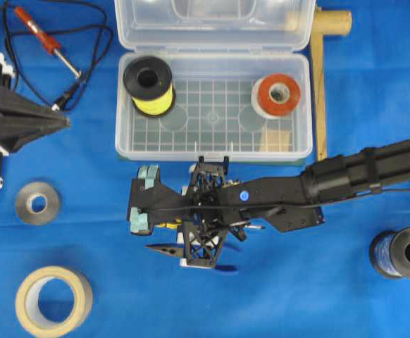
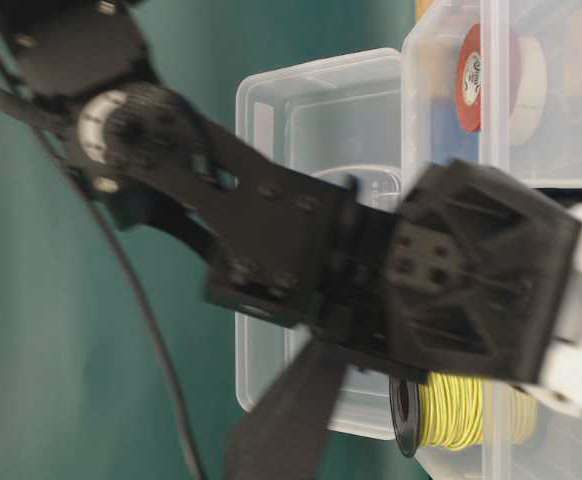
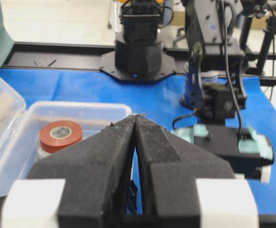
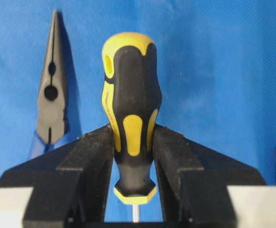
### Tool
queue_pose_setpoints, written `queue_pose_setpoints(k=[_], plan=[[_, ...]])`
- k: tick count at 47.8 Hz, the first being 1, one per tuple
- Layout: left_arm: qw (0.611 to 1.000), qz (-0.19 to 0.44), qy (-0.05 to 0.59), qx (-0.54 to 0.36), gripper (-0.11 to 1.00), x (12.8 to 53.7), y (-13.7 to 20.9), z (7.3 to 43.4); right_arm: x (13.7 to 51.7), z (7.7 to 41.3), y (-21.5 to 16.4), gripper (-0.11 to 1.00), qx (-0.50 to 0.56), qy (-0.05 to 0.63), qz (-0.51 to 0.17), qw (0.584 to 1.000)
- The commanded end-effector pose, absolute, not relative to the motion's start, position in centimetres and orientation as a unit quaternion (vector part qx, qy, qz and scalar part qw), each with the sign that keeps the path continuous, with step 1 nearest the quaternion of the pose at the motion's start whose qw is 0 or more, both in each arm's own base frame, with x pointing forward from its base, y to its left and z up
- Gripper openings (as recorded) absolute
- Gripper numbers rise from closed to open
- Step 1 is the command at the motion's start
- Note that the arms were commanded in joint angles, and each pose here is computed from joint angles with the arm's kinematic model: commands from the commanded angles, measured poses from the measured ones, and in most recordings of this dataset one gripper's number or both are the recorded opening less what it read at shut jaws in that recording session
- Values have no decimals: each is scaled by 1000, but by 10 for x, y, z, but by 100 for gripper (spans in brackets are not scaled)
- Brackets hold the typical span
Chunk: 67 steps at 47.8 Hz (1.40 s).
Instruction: Pick the screwdriver from the toolbox among several items.
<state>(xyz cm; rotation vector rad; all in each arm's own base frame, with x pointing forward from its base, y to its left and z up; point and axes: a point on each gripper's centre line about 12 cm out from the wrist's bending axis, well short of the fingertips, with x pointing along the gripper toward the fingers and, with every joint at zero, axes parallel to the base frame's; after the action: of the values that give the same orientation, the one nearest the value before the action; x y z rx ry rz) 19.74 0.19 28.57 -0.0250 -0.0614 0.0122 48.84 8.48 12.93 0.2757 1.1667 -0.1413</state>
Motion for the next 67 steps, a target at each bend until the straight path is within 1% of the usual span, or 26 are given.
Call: queue_pose_setpoints(k=[1,8,13,15,18,22,24,25,30,36,40,44,49,57,62,67], plan=[[999,8,-39,-12,0,198,3,290,497,143,86,27,134,523,-58,840],[999,8,-37,-12,0,198,3,289,498,131,87,27,132,527,-58,837],[999,8,-38,-12,0,198,3,289,497,132,86,27,132,528,-58,837],[999,8,-38,-12,0,198,3,289,497,131,86,30,132,529,-59,836],[999,8,-38,-12,0,198,3,289,496,134,85,49,132,531,-61,835],[999,8,-37,-13,0,198,3,288,493,147,83,73,132,530,-62,836],[999,8,-37,-13,0,198,3,288,491,158,82,79,131,527,-63,838],[999,8,-37,-13,0,198,3,288,489,164,81,80,129,526,-63,838],[999,8,-37,-13,0,198,3,288,475,206,76,74,114,511,-66,849],[999,8,-40,-15,0,197,3,290,446,257,69,74,83,472,-68,875],[999,8,-42,-15,0,195,3,290,425,280,65,74,64,445,-67,891],[999,8,-45,-15,0,194,3,291,399,294,58,74,57,421,-68,903],[999,8,-46,-16,0,193,3,292,363,301,49,74,57,390,-64,917],[999,7,-43,-18,0,192,3,288,289,306,36,74,71,309,-41,947],[999,8,-41,-18,0,192,3,287,245,294,27,74,77,270,-30,959],[999,7,-41,-19,0,191,2,286,214,277,23,74,80,250,-20,965]])
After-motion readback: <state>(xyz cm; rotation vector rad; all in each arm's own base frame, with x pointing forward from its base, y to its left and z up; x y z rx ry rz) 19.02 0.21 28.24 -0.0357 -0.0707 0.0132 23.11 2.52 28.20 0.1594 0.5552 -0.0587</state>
